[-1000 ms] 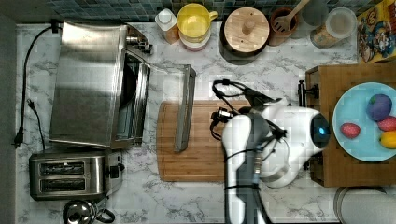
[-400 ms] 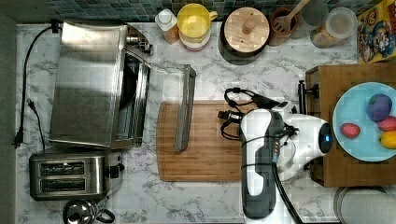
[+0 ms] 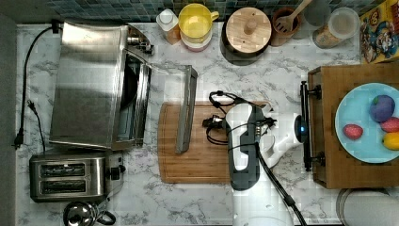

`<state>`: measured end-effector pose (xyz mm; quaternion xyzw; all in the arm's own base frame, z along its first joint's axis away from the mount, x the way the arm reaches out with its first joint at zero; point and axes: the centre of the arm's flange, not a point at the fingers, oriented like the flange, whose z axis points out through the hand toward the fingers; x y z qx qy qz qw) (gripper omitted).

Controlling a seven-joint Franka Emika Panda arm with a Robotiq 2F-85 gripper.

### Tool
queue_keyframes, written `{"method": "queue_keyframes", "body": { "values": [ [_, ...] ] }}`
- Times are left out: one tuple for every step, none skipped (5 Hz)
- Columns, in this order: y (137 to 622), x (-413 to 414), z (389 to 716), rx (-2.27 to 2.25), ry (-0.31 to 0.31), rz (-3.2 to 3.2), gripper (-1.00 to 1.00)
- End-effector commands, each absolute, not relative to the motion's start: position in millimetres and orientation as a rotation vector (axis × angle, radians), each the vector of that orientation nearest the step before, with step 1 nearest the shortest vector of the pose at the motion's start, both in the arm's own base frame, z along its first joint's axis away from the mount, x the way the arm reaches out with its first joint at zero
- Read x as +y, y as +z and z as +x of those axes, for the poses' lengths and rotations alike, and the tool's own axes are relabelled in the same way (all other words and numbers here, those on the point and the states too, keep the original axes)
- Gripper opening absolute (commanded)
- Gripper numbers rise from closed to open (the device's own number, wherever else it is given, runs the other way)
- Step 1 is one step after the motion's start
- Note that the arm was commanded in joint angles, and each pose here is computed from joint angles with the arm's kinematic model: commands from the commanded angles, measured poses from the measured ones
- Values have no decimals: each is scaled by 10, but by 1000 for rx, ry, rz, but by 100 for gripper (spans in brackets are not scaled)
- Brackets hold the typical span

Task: Close the oven.

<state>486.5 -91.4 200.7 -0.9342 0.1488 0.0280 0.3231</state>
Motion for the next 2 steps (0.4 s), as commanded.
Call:
{"method": "queue_keyframes", "body": {
  "values": [
    [2895, -708, 5151, 208, -292, -2399, -100],
    [2629, -449, 5386, 137, -131, -2421, -100]
  ]
}}
